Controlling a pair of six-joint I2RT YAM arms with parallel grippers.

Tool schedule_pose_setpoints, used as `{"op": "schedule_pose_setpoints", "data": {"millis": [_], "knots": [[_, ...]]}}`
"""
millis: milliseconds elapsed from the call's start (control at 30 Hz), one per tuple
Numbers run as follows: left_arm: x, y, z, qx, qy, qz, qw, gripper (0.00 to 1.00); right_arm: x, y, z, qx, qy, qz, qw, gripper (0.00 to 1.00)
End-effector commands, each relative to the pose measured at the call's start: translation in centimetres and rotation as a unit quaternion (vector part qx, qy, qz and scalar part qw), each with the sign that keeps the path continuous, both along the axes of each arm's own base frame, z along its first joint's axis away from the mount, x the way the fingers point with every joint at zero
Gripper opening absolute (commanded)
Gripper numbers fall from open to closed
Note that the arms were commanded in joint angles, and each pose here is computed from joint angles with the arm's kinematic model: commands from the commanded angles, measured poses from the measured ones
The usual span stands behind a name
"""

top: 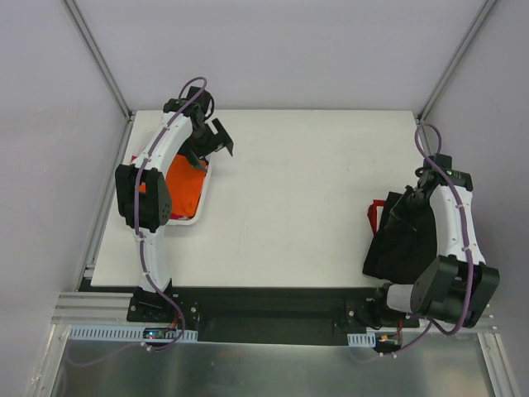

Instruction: Fold and stack the t-shirts

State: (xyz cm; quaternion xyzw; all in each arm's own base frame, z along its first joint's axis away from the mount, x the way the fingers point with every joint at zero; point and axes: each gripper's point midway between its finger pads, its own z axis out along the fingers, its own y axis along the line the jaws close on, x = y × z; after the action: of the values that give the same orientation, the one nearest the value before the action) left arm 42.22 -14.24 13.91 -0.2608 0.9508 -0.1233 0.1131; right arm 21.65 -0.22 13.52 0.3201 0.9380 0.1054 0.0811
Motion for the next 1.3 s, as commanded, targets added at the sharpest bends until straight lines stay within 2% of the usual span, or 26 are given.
{"op": "schedule_pose_setpoints", "data": {"millis": [0,100,233,367,633,933,1067,1267], "knots": [[-0.7,-0.3,0.2,0.001,0.006,-0.009,1.0,0.98,-3.6,-5.9,2.6,-0.24,0.051,-0.014,0.969,0.01],[-0.5,-0.7,0.2,-0.001,0.005,-0.011,1.0,0.98,-3.9,-7.6,3.7,-0.314,0.042,-0.025,0.948,0.01],[-0.3,-1.0,0.3,-0.003,0.003,-0.014,1.0,0.98,-3.6,-8.0,4.5,-0.352,0.02,-0.023,0.936,0.01],[0.0,-1.1,0.6,-0.003,-0.001,-0.017,1.0,0.98,-3.6,-8.5,4.7,-0.407,0.021,-0.004,0.913,0.01],[-0.8,-1.0,0.7,0.01,0.007,-0.029,1.0,0.98,-3.6,-5.5,-0.8,-0.357,0.009,0.045,0.933,0.01],[-2.4,-0.6,0.5,0.024,0.033,-0.037,0.998,0.98,-1.3,-4.3,-3.2,-0.334,-0.01,0.048,0.941,0.01],[-2.5,-0.7,0.8,0.025,0.034,-0.039,0.998,0.98,-1.3,-3.7,-3.8,-0.308,0.01,0.031,0.951,0.01],[-1.3,-1.3,1.5,0.024,0.024,-0.043,0.998,0.98,-3.3,-4.9,-4.8,-0.241,0.048,-0.049,0.968,0.01]]}}
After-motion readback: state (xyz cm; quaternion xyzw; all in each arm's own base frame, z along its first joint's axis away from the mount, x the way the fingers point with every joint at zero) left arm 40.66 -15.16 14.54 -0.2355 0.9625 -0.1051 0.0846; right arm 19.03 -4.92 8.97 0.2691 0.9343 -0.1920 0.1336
